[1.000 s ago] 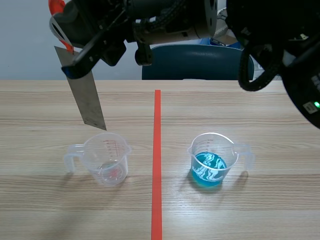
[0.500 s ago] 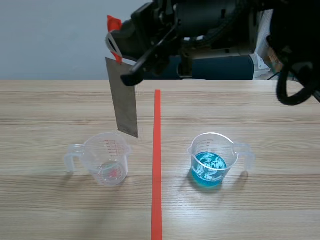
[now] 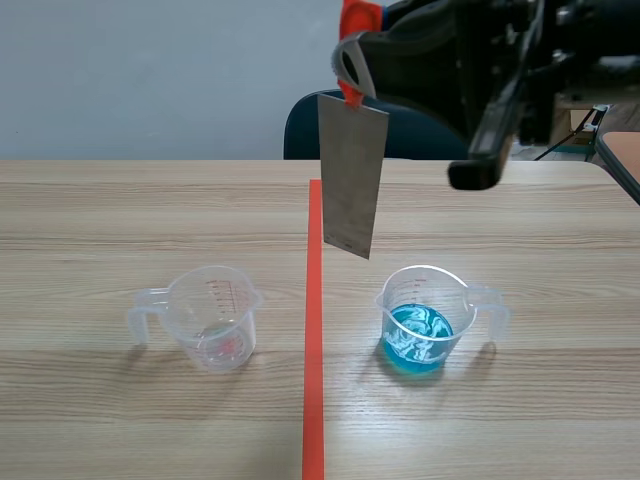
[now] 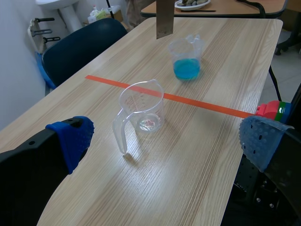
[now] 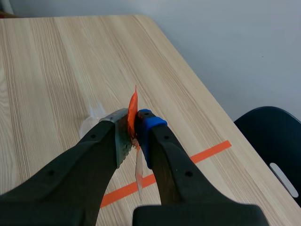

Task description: Do the redox reaction experiment

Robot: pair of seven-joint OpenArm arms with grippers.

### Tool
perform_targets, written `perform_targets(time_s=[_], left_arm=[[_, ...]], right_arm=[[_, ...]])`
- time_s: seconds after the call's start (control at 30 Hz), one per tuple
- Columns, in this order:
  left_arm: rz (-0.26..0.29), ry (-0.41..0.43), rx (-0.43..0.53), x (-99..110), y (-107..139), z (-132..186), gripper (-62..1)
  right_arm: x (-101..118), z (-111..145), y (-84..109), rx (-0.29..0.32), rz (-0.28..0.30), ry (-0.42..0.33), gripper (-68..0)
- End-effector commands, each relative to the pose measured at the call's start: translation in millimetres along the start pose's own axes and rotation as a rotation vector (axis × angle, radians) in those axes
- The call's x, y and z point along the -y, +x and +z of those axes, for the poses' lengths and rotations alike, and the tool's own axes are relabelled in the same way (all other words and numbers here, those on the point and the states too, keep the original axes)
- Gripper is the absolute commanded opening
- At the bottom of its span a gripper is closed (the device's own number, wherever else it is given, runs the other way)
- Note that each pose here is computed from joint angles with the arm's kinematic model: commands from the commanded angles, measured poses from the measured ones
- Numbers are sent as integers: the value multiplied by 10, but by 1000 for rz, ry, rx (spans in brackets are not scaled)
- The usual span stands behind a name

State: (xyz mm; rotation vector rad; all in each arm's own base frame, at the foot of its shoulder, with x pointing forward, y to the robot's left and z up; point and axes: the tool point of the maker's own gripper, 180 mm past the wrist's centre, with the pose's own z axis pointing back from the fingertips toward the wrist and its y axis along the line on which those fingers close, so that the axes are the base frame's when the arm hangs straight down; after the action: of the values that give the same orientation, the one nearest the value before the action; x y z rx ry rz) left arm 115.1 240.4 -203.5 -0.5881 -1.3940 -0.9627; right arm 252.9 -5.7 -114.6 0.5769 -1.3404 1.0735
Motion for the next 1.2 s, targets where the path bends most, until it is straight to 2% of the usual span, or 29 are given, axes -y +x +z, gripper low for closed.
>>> perform_targets(time_s=[0.0,0.3,0.4,0.57,0.73,1.17], left_arm=[[-8,6,32,-16,64,-16,14],[-8,8,34,-20,68,-16,14],[-8,8,33,-19,65,-16,14],[-8,8,34,-19,67,-16,14],[-8,8,34,-19,67,-16,14],[-8,8,34,-19,67,-16,14]], right_arm=[[32,70,47,14,14,-11,-665],[123,391,-84,-42,62,-26,-665],[122,463,-98,-54,87,-13,-665],[156,525,-162,-70,91,0,-665],[213,564,-174,-43,83,16,-665],[174,579,-196,-43,87,52,-665]])
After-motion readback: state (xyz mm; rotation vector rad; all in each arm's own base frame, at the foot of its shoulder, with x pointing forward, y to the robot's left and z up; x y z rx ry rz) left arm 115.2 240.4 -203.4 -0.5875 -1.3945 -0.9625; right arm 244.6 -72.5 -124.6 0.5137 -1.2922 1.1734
